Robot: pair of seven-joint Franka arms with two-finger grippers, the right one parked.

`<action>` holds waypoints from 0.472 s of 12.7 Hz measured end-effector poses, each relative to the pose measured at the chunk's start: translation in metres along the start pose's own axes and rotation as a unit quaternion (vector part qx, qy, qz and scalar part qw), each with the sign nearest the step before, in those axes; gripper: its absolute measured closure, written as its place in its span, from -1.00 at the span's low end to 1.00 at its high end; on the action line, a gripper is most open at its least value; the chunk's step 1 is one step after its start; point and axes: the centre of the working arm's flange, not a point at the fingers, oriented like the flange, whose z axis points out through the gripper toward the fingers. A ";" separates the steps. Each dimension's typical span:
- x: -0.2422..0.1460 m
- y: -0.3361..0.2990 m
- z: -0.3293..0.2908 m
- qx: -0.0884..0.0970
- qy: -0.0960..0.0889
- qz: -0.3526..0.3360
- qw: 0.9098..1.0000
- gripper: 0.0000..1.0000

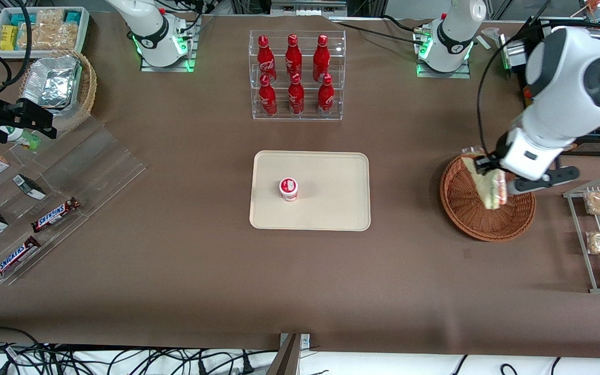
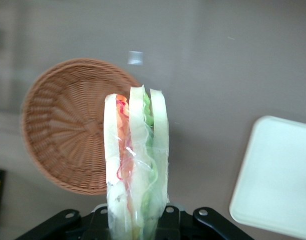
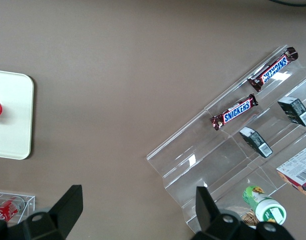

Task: Place sandwich from basket to tray
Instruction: 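Lift the sandwich out of the basket with the left gripper, then carry the sandwich over the cream tray beside the small bottle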

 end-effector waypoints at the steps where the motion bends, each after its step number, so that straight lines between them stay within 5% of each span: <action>1: -0.009 0.022 -0.005 -0.007 0.002 0.021 1.000 0.60; 6: -0.051 0.108 -0.004 -0.026 -0.003 0.103 0.994 0.60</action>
